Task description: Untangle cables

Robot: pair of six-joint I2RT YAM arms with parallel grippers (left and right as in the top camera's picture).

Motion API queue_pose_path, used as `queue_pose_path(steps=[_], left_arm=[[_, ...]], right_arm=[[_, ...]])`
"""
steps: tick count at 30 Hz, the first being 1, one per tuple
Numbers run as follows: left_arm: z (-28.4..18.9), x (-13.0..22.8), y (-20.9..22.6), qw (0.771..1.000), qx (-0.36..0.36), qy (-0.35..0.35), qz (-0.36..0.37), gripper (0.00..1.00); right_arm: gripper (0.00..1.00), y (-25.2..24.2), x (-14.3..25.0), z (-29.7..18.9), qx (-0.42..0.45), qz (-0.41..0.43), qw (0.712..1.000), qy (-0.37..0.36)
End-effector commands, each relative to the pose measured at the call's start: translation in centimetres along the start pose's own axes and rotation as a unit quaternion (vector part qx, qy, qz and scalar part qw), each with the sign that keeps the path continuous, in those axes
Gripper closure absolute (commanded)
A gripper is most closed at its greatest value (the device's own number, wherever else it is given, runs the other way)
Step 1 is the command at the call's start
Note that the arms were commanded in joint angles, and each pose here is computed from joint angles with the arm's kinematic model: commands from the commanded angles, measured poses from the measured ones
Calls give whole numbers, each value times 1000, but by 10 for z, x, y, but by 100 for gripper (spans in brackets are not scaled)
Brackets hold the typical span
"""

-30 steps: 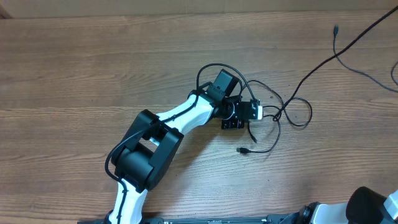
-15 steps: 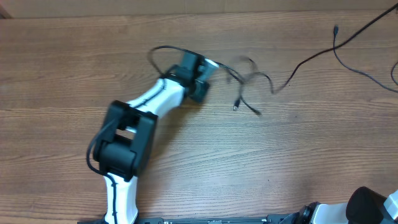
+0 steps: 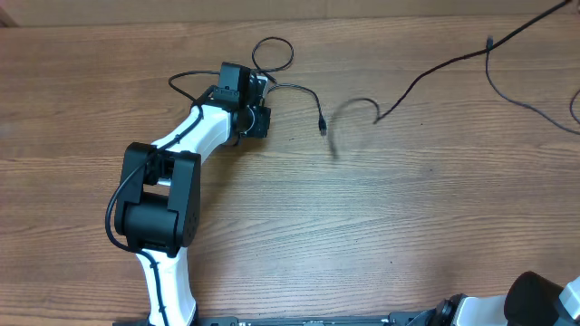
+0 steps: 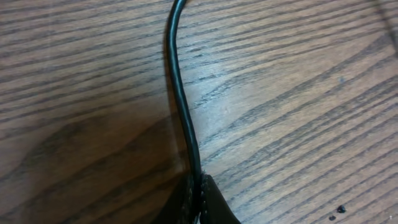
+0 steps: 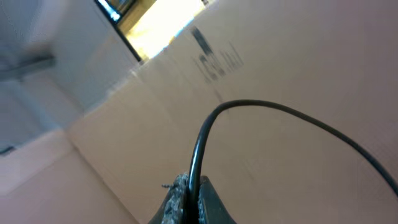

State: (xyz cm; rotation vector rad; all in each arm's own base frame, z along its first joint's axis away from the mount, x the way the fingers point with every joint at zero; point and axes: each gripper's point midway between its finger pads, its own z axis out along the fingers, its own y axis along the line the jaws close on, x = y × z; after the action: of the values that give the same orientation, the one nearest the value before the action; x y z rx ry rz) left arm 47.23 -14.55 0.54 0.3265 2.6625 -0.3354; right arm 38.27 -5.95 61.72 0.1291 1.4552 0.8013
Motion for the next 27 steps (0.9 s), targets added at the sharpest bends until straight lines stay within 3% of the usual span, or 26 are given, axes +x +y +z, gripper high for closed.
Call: queue_pose_path(steps=[1, 5, 6, 8, 12, 19, 27], left_arm=[[-2, -2, 1, 1000, -5, -1, -17, 96], [-2, -2, -1, 1000, -4, 0, -17, 95], [-1, -2, -2, 1000, -4, 0, -16, 90], [-1, -2, -4, 1000, -2, 0, -15, 67], [0, -1, -9, 1000, 0, 1, -11, 4], [0, -1, -12, 1000, 1, 2, -8, 0], [0, -1, -12, 1000, 1, 2, -8, 0]], right_arm=[[96, 22, -31, -15, -28, 47, 997, -47], [96, 33, -70, -42, -49, 35, 992, -107], [96, 30, -71, -44, -44, 33, 993, -107], [96, 16, -70, -47, -21, 38, 994, -103], [96, -10, -68, -52, 31, -3, 994, -103], [96, -75, -55, -59, 155, -44, 983, -91], [96, -182, -23, -69, 307, -29, 950, -42]])
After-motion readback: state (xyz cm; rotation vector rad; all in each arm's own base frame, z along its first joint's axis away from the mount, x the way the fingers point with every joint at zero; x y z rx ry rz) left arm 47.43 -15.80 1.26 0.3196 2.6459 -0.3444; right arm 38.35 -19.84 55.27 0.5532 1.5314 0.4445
